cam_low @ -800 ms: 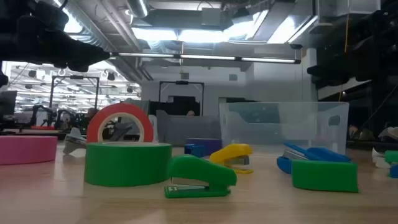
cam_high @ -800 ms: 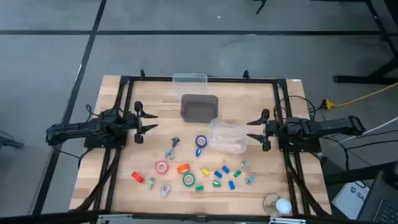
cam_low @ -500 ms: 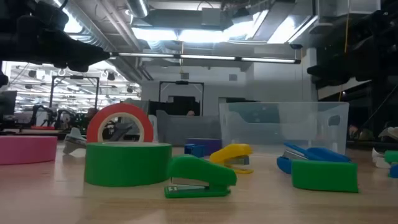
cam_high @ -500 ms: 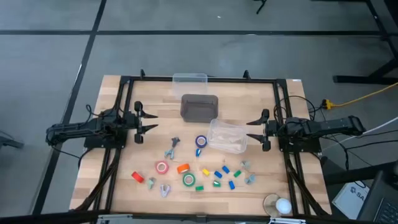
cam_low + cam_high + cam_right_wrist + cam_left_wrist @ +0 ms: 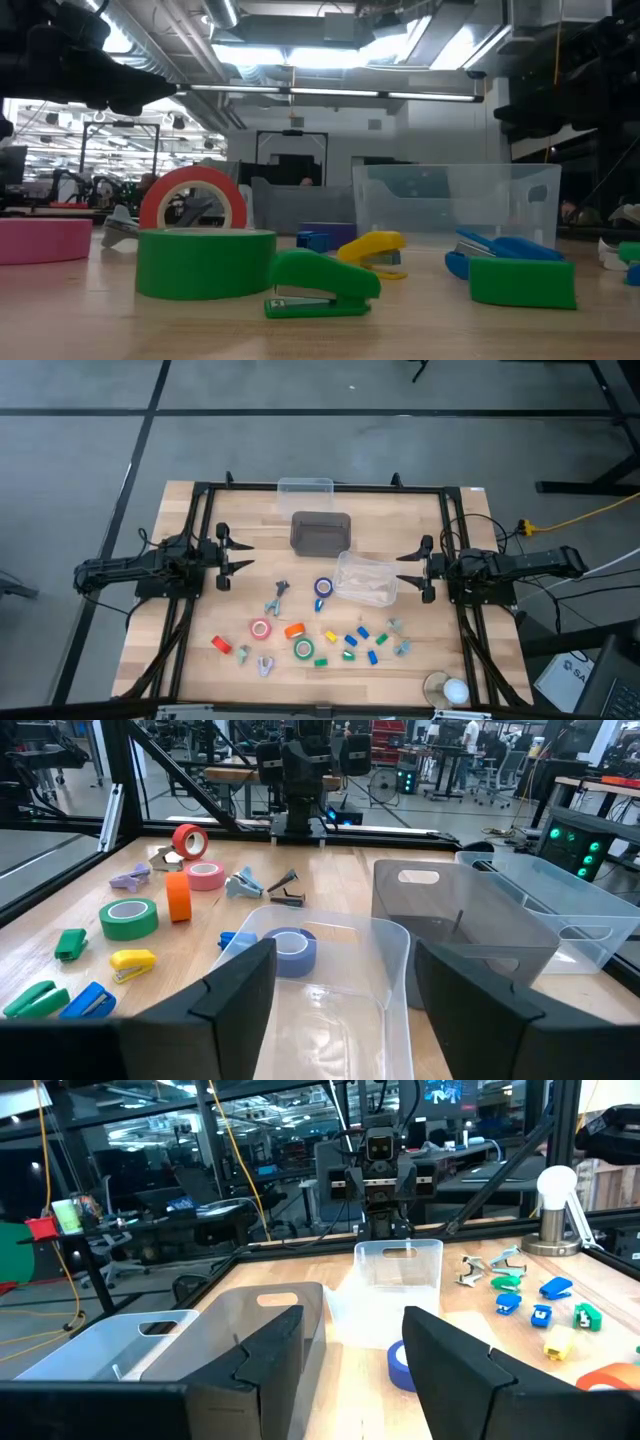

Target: Pick and place Stapler, Stapler remover, tape

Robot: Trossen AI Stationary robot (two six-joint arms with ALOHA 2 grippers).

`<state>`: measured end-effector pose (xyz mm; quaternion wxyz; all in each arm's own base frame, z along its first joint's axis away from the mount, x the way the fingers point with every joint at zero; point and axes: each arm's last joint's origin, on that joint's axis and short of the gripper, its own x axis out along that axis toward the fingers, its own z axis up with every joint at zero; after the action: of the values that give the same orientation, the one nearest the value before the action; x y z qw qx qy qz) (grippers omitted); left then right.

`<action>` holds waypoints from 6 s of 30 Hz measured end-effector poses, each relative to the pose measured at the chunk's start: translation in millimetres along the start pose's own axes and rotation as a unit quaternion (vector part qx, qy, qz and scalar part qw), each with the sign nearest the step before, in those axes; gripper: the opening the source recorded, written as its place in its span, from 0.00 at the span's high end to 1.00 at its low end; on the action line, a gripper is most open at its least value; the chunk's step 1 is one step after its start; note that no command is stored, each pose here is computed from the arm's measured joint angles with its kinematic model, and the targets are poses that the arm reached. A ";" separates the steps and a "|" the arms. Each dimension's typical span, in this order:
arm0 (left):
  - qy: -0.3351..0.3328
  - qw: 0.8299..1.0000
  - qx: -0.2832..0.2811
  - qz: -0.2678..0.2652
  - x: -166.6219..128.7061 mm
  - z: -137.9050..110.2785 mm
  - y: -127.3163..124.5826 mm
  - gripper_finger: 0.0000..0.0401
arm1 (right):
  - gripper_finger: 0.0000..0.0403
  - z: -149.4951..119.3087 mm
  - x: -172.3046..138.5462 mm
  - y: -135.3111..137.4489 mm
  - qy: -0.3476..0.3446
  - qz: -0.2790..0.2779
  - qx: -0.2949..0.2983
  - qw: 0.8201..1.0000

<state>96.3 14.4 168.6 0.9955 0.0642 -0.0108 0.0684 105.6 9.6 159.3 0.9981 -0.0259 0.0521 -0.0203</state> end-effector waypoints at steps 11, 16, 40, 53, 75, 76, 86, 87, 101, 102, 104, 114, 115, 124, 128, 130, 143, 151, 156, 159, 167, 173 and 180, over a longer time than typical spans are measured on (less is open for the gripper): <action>0.000 1.000 0.000 0.000 0.0 0.1 0.0 0.58 | 0.40 0.0 0.0 0.0 0.000 0.000 0.000 1.000; 0.000 1.000 0.000 0.000 0.0 0.0 0.0 0.58 | 0.40 -0.1 0.0 0.0 0.000 0.000 0.000 1.000; 0.000 1.000 0.000 0.000 0.0 0.1 0.0 0.58 | 0.40 -0.1 0.0 0.0 0.000 0.000 0.000 1.000; 0.000 1.000 0.000 0.000 0.0 -0.1 0.0 0.58 | 0.40 -2.0 0.9 1.0 0.013 0.004 -0.003 1.000; 0.000 1.000 0.000 0.000 0.0 0.1 0.0 0.58 | 0.40 79.9 62.9 54.5 0.268 0.086 0.031 0.959; 0.000 1.000 0.000 0.000 0.0 0.0 0.0 0.58 | 0.40 84.0 68.5 60.0 0.273 0.085 0.049 0.957; 0.000 1.000 0.000 0.000 0.0 0.1 0.0 0.58 | 0.40 96.5 116.4 106.0 0.326 0.084 0.108 0.935; 0.000 1.000 0.000 0.000 0.0 -0.1 0.0 0.58 | 0.40 96.2 119.1 110.3 0.330 0.087 0.106 0.934; 0.000 1.000 0.000 0.000 0.0 -0.1 0.0 0.58 | 0.40 79.0 109.5 130.6 0.485 0.159 0.215 0.833; 0.000 1.000 0.000 0.000 0.0 -0.1 0.0 0.58 | 0.40 78.8 107.1 133.0 0.502 0.179 0.229 0.815; 0.000 1.000 0.000 0.000 0.0 -0.1 0.0 0.58 | 0.40 78.8 102.1 138.2 0.532 0.208 0.255 0.780; 0.000 1.000 0.000 0.000 0.0 0.0 0.0 0.58 | 0.40 73.5 83.7 147.5 0.583 0.177 0.253 0.751; 0.000 1.000 0.000 0.000 0.0 0.0 0.0 0.58 | 0.40 74.3 81.8 146.4 0.583 0.172 0.249 0.754; 0.000 1.000 0.000 0.000 0.0 -0.1 0.0 0.58 | 0.40 81.9 66.4 126.2 0.551 0.074 0.203 0.806; 0.000 1.000 0.000 0.000 0.0 -0.1 0.0 0.58 | 0.40 72.6 58.7 117.3 0.534 0.056 0.173 0.826; 0.000 1.000 0.000 0.000 0.0 0.0 0.0 0.58 | 0.40 66.7 54.6 113.6 0.528 0.060 0.170 0.830; 0.000 1.000 0.000 0.000 0.0 0.0 0.0 0.58 | 0.40 22.9 35.7 89.6 0.453 0.082 0.235 0.856; 0.000 1.000 0.000 0.000 0.0 -0.1 0.0 0.58 | 0.40 -6.6 31.7 77.7 0.421 0.073 0.255 0.867; 0.000 1.000 0.000 0.000 0.0 0.0 0.0 0.58 | 0.40 -10.7 31.3 74.3 0.424 0.063 0.258 0.866; 0.000 1.000 0.000 0.000 0.0 0.0 0.0 0.58 | 0.40 -11.0 31.7 74.0 0.424 0.062 0.257 0.866; 0.000 1.000 0.000 0.000 0.0 -0.1 0.0 0.58 | 0.40 -15.7 33.2 75.4 0.440 0.060 0.252 0.860; 0.000 1.000 0.000 0.000 0.0 0.0 0.0 0.58 | 0.40 -19.4 35.9 77.3 0.446 0.059 0.247 0.858; 0.000 1.000 0.000 0.000 0.0 -0.1 0.0 0.58 | 0.40 -17.2 39.3 79.6 0.429 0.075 0.245 0.866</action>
<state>96.4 14.4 168.5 0.9956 0.0641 -0.0104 0.0683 145.8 86.5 133.9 0.8501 0.2348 0.4702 0.0338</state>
